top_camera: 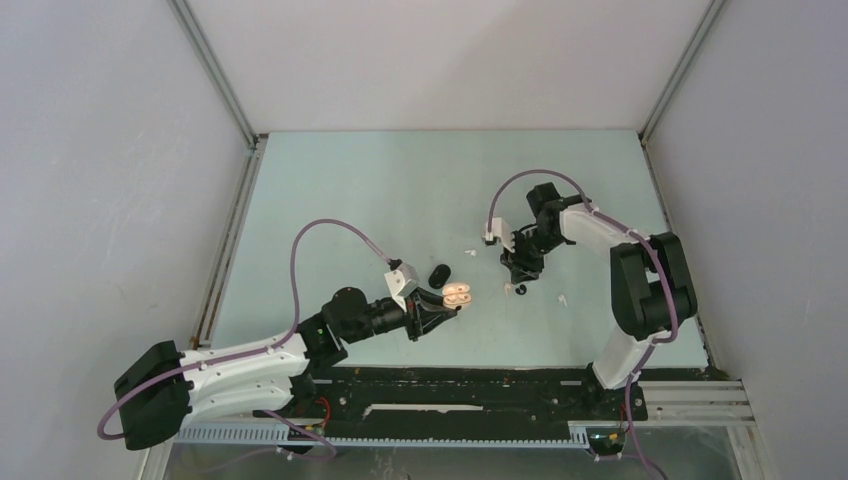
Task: Insert the wireless bluetooth earbuds into the charging case
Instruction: Pick up the earbud from the center of the board.
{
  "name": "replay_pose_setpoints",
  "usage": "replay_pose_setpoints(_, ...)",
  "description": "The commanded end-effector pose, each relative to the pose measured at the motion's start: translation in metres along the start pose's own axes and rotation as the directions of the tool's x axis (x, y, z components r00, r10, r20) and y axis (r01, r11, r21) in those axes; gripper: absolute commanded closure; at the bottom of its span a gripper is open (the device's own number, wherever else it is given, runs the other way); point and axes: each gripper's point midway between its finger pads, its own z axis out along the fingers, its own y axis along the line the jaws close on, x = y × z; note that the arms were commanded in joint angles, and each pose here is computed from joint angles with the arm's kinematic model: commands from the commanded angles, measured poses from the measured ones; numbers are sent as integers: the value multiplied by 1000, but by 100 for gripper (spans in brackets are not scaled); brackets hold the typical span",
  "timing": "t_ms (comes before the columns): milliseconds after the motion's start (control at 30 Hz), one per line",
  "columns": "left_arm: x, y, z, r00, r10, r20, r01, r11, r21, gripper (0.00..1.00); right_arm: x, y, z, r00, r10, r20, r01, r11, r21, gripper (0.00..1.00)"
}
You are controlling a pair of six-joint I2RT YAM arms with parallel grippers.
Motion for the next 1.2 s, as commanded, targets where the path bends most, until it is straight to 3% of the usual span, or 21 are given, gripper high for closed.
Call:
replay_pose_setpoints(0,-26,-8,5,998,12,67,-14,999,29,100,-2,-5,5,996,-85,7,85,996,-30,57)
replay_pose_setpoints(200,-24,-8,6,998,6,59,-8,1000,28,100,-2,-5,11,991,-134,9,134,990,-47,53)
replay_pose_setpoints(433,-24,-8,8,998,5,55,-7,1000,29,100,9,0,23,985,-164,-50,159,983,-91,62)
replay_pose_setpoints(1167,-20,-7,10,999,9,42,-10,1000,30,100,9,6,34,977,-178,-114,166,980,-110,75)
